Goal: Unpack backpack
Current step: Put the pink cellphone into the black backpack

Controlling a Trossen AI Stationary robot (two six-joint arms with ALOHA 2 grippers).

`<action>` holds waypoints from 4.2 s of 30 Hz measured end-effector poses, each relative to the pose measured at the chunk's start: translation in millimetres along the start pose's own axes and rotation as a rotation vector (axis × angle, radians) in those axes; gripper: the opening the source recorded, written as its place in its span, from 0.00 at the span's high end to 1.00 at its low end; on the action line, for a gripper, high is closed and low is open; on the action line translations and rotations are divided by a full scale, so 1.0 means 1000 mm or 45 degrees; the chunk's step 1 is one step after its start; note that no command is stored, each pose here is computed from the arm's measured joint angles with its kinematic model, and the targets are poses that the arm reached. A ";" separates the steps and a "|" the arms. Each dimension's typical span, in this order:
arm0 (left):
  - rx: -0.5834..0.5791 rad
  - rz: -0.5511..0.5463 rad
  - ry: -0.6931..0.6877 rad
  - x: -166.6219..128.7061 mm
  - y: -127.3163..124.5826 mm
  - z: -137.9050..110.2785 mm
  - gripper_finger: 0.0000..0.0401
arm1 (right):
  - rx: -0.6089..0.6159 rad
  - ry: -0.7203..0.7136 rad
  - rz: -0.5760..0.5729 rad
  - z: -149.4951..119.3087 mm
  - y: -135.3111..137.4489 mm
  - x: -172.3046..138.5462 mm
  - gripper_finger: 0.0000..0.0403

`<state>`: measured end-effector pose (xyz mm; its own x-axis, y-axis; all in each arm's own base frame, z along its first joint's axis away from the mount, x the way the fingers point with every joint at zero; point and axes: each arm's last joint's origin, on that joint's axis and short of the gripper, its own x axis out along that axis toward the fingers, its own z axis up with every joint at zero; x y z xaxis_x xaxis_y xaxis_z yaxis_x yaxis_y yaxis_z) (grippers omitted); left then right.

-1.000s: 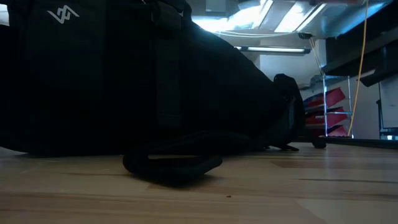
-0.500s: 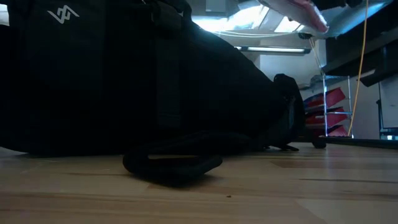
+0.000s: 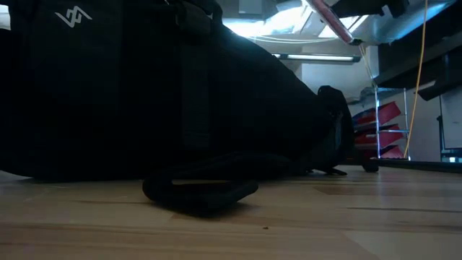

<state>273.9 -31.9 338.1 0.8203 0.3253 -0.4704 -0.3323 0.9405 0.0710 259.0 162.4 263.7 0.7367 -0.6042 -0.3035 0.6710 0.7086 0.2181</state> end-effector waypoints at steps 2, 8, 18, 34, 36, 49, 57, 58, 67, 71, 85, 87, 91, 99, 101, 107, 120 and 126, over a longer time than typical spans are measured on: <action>0.000 0.000 0.000 0.000 0.000 0.000 0.99 | -0.004 -0.024 0.010 0.001 0.002 0.000 0.16; 0.000 -0.001 0.000 0.000 0.000 0.000 0.99 | 0.020 -0.124 -0.009 0.009 0.008 0.005 0.16; 0.000 0.000 0.000 0.000 0.000 0.000 0.99 | 0.049 -0.217 -0.098 0.022 0.007 0.023 0.16; 0.000 0.000 0.000 0.000 0.000 0.000 0.99 | -0.021 -0.271 -0.137 0.038 0.010 0.037 0.16; 0.000 0.000 0.000 0.000 0.000 0.000 0.99 | -0.024 -0.271 -0.136 0.038 0.010 0.037 0.16; 0.000 0.000 0.000 0.000 0.000 0.000 0.99 | -0.033 -0.267 -0.112 0.040 0.012 0.037 0.16; 0.000 0.000 0.000 0.000 0.000 0.000 0.99 | -0.031 -0.264 -0.099 0.040 0.013 0.037 0.16; 0.000 0.000 0.000 0.000 0.000 0.000 0.99 | -0.031 -0.264 -0.099 0.040 0.013 0.037 0.16; 0.000 0.000 0.000 0.000 0.000 0.000 0.99 | -0.030 -0.264 -0.099 0.040 0.013 0.037 0.16; 0.000 0.000 0.000 0.000 0.000 0.000 0.99 | -0.029 -0.264 -0.098 0.040 0.013 0.037 0.16; 0.000 0.000 0.000 0.000 0.000 0.000 0.99 | -0.029 -0.263 -0.098 0.040 0.013 0.037 0.16; 0.000 0.000 0.000 0.000 0.000 0.000 0.99 | -0.029 -0.261 -0.096 0.040 0.013 0.037 0.16; 0.000 0.000 0.000 0.000 0.000 0.000 0.99 | -0.020 -0.248 -0.081 0.042 0.013 0.040 0.16; 0.000 -0.001 0.000 0.000 0.000 0.000 0.99 | -0.007 -0.236 -0.023 0.048 0.015 0.063 0.16; 0.000 0.000 0.000 0.000 0.000 0.000 0.99 | -0.007 -0.249 -0.008 0.051 0.017 0.070 0.16; 0.000 0.000 0.000 0.000 0.000 0.000 0.99 | -0.027 -0.253 -0.007 0.057 0.012 0.089 0.16; 0.006 0.006 0.011 0.000 0.000 -0.001 0.99 | 0.015 -0.258 0.017 0.046 0.012 0.128 0.16; 0.005 0.006 0.011 0.000 0.000 -0.001 0.99 | 0.064 -0.260 0.013 0.041 0.013 0.129 0.16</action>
<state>273.4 -31.8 337.3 0.8149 0.3287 -0.4774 -0.3339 0.9395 0.0769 366.5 78.9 265.7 0.7419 -0.6618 -0.1077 0.6628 0.6994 0.2675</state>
